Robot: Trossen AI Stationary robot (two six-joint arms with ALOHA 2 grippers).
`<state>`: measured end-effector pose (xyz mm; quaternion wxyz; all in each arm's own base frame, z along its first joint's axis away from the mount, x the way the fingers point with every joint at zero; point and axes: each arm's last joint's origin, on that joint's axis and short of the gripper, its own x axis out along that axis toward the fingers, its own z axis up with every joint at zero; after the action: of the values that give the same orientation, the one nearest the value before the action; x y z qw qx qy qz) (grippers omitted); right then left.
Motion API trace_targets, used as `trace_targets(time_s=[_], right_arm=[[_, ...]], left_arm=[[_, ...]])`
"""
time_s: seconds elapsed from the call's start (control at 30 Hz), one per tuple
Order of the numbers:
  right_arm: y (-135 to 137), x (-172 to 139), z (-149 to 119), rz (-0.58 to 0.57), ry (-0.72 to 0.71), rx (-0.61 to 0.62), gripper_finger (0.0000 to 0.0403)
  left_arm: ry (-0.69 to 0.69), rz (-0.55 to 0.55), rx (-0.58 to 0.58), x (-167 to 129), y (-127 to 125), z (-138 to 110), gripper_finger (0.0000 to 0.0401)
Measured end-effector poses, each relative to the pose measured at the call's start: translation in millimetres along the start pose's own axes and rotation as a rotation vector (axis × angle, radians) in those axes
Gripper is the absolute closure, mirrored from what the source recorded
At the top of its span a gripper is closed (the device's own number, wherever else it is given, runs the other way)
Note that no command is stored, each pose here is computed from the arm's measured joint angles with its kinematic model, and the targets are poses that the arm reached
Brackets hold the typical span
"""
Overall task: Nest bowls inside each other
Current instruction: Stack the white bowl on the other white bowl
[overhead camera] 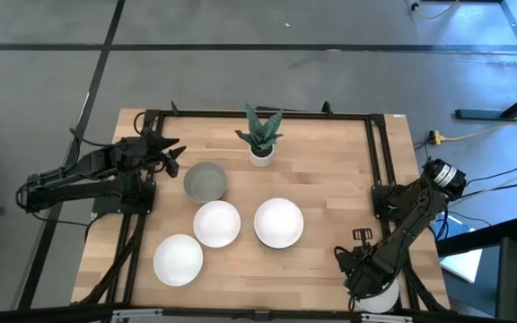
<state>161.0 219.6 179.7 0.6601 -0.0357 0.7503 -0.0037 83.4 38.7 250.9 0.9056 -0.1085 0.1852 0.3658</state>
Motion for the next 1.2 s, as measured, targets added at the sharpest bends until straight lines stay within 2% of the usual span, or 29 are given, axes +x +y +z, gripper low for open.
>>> trace_targets(time_s=[0.13,0.6,0.73,0.87,0.97,1.2], right_arm=[[-0.4,-0.6,1.2,0.023,0.017,0.003,0.0391],[-16.9,-2.6,19.7,0.069,0.057,0.185,0.0398],[-26.6,-7.4,30.6,0.055,-0.011,0.229,0.0399],[-35.3,-21.7,43.3,0.095,-0.166,0.264,0.0399],[-47.1,-34.0,45.6,0.113,-0.23,0.291,0.0399],[-80.6,-57.5,45.9,0.24,-0.209,0.344,0.0399]], left_arm=[[0.003,0.001,0.002,0.0,0.1,-0.3,0.024],[0.006,0.002,0.003,0.0,0.2,-0.6,0.024],[0.007,0.001,0.004,0.0,0.1,-0.7,0.024],[0.009,0.003,0.005,0.0,0.3,-0.9,0.024],[0.009,0.003,0.005,0.0,0.2,-1.0,0.024],[0.009,0.003,0.005,0.0,0.3,-1.0,0.024]])
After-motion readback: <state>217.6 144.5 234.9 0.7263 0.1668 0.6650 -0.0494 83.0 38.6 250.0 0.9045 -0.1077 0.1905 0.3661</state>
